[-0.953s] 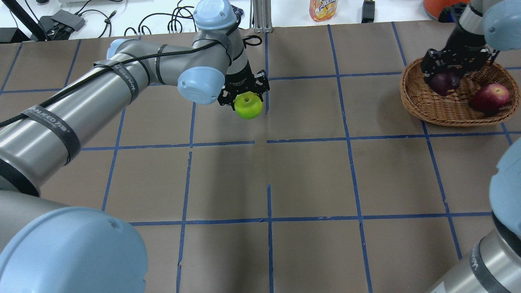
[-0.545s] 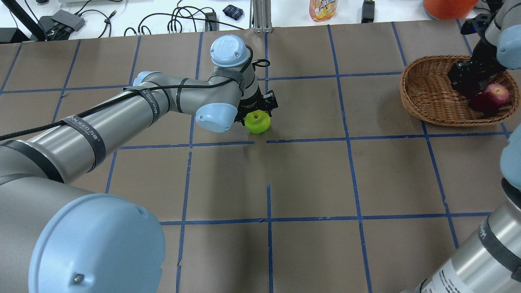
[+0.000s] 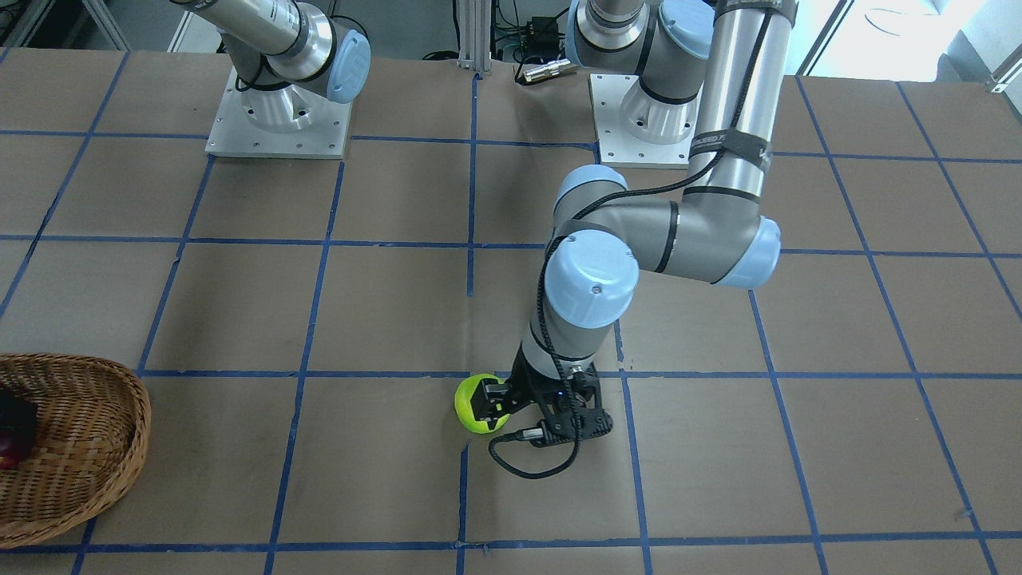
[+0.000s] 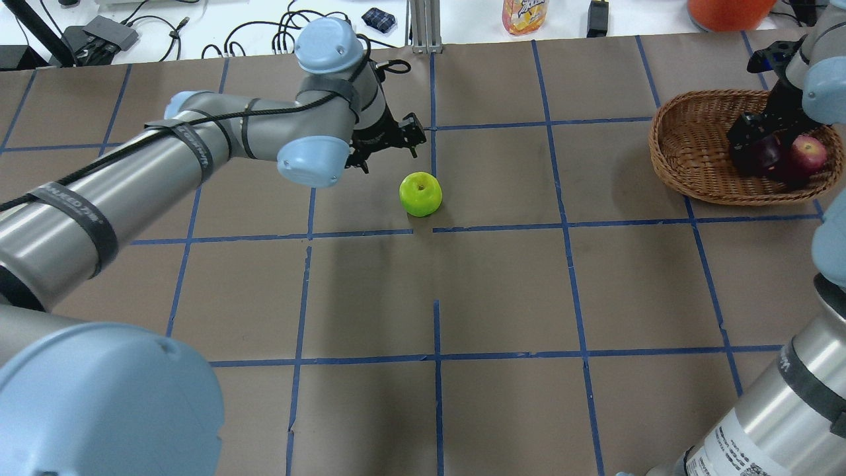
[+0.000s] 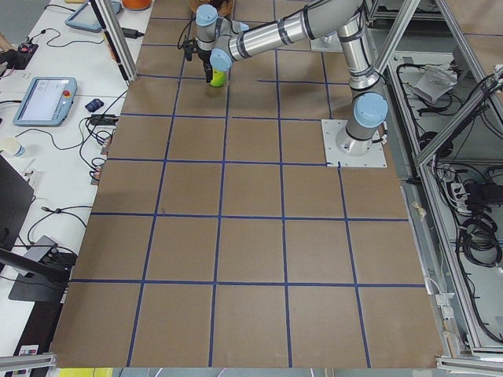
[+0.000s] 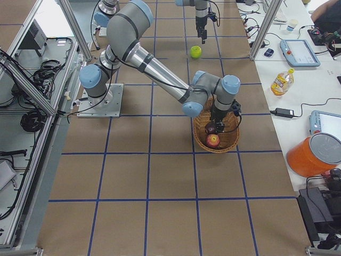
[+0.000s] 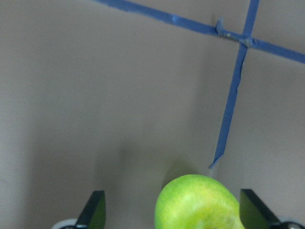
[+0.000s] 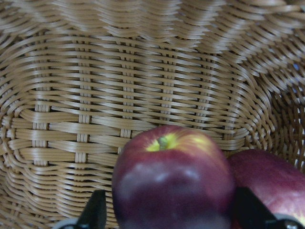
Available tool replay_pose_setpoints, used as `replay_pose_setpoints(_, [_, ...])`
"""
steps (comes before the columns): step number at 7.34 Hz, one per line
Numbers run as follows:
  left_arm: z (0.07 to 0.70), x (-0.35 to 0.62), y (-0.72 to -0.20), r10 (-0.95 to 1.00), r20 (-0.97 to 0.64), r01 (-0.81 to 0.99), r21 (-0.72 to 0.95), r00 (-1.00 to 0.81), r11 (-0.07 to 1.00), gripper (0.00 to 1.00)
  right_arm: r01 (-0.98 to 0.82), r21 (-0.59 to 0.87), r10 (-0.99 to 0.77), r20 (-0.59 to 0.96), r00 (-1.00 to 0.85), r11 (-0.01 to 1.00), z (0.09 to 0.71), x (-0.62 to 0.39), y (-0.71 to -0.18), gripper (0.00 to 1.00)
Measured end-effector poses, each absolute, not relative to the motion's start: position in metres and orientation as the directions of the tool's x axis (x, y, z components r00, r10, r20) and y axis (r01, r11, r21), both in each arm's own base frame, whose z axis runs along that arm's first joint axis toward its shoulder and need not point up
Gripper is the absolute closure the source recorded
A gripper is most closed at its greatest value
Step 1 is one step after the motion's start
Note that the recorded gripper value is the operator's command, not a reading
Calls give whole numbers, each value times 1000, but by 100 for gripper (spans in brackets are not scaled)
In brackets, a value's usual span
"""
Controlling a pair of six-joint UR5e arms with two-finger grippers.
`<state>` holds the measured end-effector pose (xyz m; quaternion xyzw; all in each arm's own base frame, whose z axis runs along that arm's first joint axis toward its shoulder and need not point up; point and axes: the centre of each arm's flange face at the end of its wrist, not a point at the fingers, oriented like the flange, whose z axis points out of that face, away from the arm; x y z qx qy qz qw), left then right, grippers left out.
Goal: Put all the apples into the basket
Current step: 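Release both apples and withdraw both grippers, then lower the right gripper onto the green apple and close it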
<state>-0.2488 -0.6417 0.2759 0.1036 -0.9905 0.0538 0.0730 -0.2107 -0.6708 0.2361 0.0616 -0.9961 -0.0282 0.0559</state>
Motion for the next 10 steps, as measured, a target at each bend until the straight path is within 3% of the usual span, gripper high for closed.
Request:
replay_pose_setpoints(3, [434, -82, -655, -104, 129, -112, -56, -986, 992, 0, -154, 85, -161, 75, -984, 984, 304, -174, -654, 0])
replay_pose_setpoints(6, [544, -63, -579, -27, 55, -30, -63, -998, 998, 0, -152, 60, -154, 23, -988, 987, 376, 11, -638, 0])
replay_pose_setpoints(10, [530, -93, -545, -4, 64, -4, -10, -998, 1000, 0, -3, 63, 1, -66, -998, 998, 347, 238, -613, 0])
